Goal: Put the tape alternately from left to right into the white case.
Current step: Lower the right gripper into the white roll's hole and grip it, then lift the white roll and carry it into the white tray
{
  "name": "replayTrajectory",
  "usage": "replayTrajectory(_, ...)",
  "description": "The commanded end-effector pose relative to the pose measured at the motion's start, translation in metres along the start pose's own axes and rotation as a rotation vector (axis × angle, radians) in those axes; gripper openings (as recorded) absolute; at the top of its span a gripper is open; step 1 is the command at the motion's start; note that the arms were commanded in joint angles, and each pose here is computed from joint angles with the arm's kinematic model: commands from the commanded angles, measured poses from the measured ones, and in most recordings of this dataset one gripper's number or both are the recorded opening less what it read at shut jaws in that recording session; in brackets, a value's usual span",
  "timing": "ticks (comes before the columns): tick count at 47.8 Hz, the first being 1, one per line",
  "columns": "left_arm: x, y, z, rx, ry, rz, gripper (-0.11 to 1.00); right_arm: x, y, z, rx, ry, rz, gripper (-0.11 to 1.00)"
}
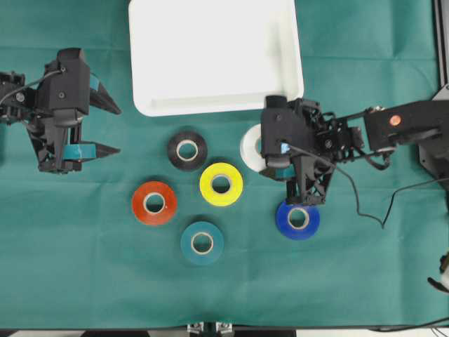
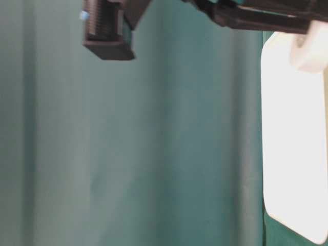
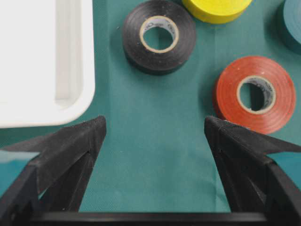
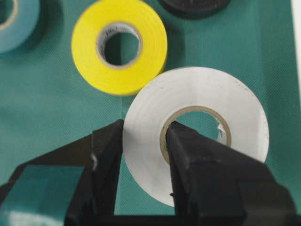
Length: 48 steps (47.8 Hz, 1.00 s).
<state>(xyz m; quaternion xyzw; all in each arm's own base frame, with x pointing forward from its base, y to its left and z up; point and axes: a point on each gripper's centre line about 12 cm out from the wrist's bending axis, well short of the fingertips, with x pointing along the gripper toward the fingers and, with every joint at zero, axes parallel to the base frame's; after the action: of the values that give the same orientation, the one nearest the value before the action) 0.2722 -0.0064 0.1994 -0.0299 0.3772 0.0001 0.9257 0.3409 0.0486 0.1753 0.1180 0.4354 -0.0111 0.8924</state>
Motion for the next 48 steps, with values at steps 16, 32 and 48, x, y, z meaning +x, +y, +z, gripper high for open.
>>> replayTrajectory(16,-0.003,0.0,0.006,-0.002,-0.025,-0.001,0.54,-0.01,-0.002,0.02,-0.049,-0.077,-0.007,0.28)
replayTrajectory(32,-0.003,0.0,0.007,-0.002,-0.025,-0.001,0.54,0.004,-0.059,0.046,-0.071,-0.124,-0.142,0.28)
replayTrajectory(48,-0.003,0.0,0.007,-0.001,-0.028,-0.001,0.54,-0.003,-0.139,0.053,0.018,-0.131,-0.299,0.28)
